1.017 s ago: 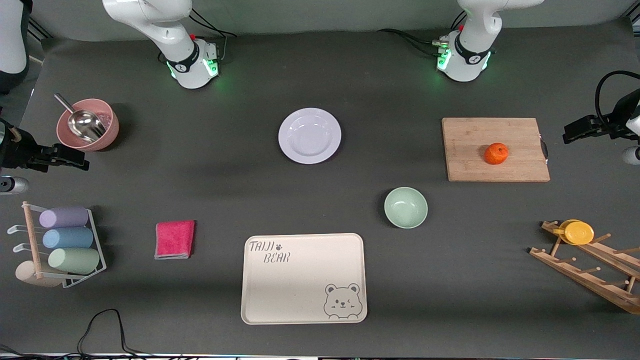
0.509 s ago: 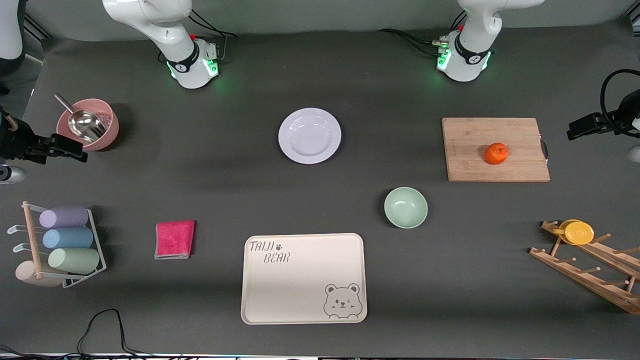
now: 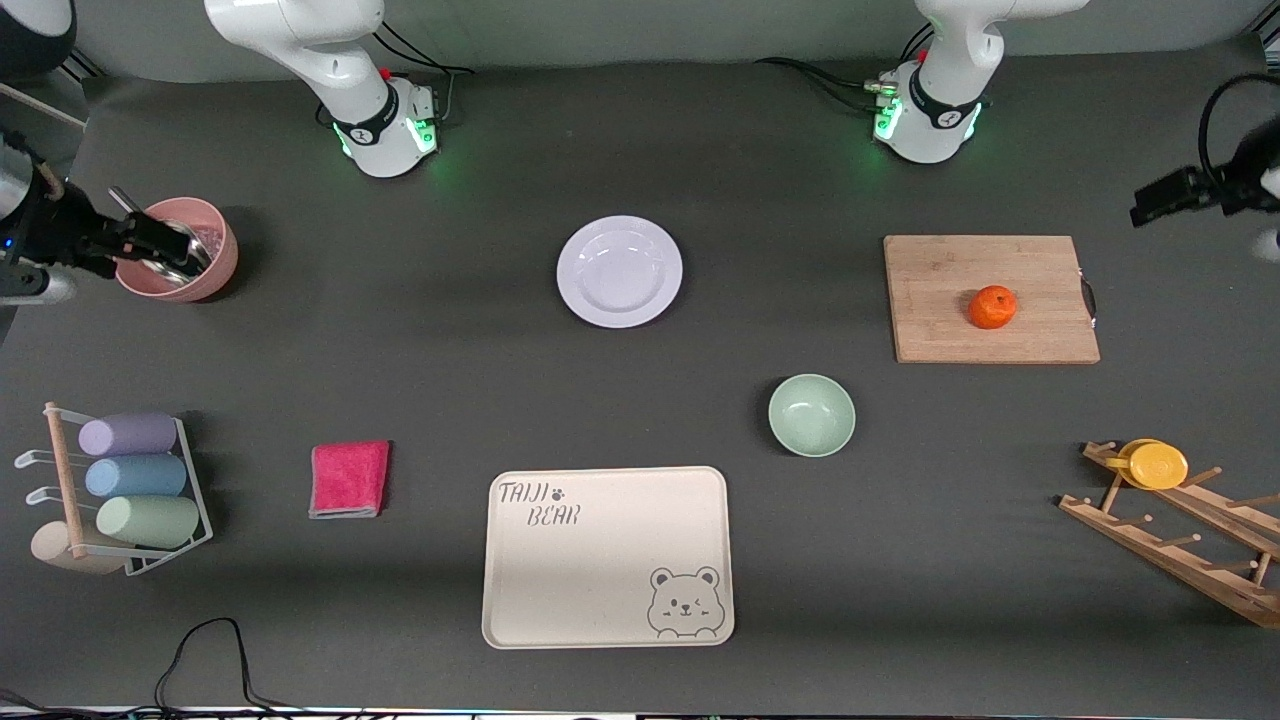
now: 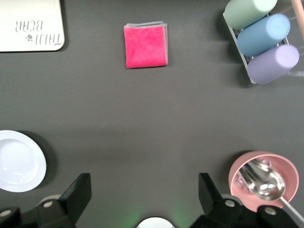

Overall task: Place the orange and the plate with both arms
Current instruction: 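Lower the left gripper onto the orange while the right gripper nears the plate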

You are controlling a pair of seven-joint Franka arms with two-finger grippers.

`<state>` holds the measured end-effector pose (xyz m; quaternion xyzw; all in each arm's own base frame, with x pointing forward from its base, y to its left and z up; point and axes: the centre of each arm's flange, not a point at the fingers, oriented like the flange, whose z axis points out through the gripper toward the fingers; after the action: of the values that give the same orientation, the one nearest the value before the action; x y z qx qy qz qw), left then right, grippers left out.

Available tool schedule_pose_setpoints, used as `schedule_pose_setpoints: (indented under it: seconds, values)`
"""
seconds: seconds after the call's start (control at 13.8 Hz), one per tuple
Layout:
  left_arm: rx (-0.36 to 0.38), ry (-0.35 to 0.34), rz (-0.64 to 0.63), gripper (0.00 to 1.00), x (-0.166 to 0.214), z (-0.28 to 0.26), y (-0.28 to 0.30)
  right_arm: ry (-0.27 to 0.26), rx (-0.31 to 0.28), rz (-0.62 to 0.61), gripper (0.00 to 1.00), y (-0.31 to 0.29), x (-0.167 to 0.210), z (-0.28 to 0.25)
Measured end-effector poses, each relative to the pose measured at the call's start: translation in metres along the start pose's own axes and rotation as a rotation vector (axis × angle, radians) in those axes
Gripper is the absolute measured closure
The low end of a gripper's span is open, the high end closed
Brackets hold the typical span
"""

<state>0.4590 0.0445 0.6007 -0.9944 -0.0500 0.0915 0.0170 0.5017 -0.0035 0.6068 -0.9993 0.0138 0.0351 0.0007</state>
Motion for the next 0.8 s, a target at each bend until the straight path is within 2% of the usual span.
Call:
schedule_pose_setpoints:
  seconds: [0.15, 0.29, 0.51, 0.8]
  values:
    - [-0.003, 0.003, 0.000, 0.00, -0.036, 0.010, -0.004, 0.020, 0.012, -0.001, 0.00, -0.013, -0.034, 0.005]
    - [-0.004, 0.004, 0.003, 0.00, -0.057, 0.027, -0.005, 0.028, 0.030, 0.011, 0.00, -0.029, -0.071, 0.015]
    - [-0.004, 0.006, 0.009, 0.00, -0.055, 0.061, -0.003, 0.033, 0.019, -0.010, 0.00, -0.052, -0.106, 0.026]
    - [-0.008, 0.048, 0.015, 0.00, -0.037, 0.143, 0.002, 0.009, 0.019, -0.045, 0.00, -0.070, -0.116, 0.037]
